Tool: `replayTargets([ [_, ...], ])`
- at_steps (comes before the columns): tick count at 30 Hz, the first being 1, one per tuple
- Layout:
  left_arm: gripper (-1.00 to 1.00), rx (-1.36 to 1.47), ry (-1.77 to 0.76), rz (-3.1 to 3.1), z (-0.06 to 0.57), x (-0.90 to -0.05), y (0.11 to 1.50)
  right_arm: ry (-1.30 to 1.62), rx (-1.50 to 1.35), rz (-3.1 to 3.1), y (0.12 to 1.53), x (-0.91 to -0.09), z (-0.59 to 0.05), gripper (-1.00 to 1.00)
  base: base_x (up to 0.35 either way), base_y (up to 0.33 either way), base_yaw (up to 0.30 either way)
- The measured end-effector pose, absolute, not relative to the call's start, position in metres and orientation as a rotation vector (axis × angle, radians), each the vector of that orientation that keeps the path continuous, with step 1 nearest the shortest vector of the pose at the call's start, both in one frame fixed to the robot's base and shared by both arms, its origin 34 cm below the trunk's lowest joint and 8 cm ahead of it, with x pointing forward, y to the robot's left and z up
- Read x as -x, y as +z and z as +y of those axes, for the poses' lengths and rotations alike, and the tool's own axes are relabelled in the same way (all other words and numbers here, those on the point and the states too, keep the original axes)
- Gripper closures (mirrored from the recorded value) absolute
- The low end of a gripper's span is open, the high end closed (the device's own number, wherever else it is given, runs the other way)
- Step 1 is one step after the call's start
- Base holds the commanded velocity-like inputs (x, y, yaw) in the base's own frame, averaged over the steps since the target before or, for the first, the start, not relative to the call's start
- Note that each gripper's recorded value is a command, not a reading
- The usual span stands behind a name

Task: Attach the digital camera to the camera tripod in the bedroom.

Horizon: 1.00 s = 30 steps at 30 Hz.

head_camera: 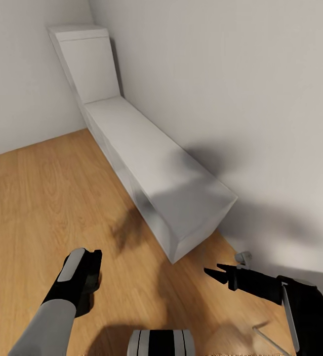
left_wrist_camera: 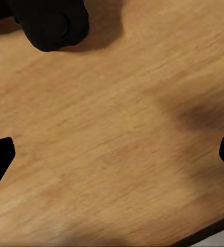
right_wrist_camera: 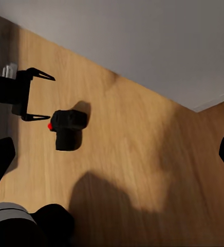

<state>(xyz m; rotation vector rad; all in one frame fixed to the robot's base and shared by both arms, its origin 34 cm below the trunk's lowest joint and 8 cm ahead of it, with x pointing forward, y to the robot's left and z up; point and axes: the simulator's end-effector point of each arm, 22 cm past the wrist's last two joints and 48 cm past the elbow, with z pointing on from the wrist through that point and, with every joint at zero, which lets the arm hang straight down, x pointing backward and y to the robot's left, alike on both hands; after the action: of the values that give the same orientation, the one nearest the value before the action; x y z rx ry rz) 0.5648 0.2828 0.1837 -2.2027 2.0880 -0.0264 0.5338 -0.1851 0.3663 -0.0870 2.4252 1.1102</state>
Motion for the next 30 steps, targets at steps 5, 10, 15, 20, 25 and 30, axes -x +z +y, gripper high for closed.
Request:
replayTargets([
  [5,-1.0,2.218,0.008,2.086,0.29,-0.558,0.173,1.116,0.076,2.444,0.357,-0.531,-0.185,-1.0,0.0,0.0,0.0],
  [10,-1.0,2.227,0.037,2.09,0.294,-0.551,0.163,1.122,0.066,2.462,0.347,-0.528,-0.185,-1.0,0.0,0.0,0.0],
  [15,-1.0,2.236,0.059,2.097,0.295,-0.545,0.154,1.129,0.054,2.48,0.337,-0.525,-0.185,-1.0,0.0,0.0,0.0],
  [20,-1.0,2.242,0.077,2.101,0.296,-0.541,0.145,1.135,0.043,2.498,0.328,-0.522,-0.185,-1.0,0.0,0.0,0.0],
  [25,-1.0,2.251,0.095,2.106,0.297,-0.535,0.137,1.141,0.031,2.515,0.319,-0.518,-0.185,-1.0,0.0,0.0,0.0],
  [30,-1.0,2.262,0.119,2.115,0.297,-0.527,0.127,1.148,0.02,2.533,0.309,-0.515,-0.185,-1.0,0.0,0.0,0.0],
])
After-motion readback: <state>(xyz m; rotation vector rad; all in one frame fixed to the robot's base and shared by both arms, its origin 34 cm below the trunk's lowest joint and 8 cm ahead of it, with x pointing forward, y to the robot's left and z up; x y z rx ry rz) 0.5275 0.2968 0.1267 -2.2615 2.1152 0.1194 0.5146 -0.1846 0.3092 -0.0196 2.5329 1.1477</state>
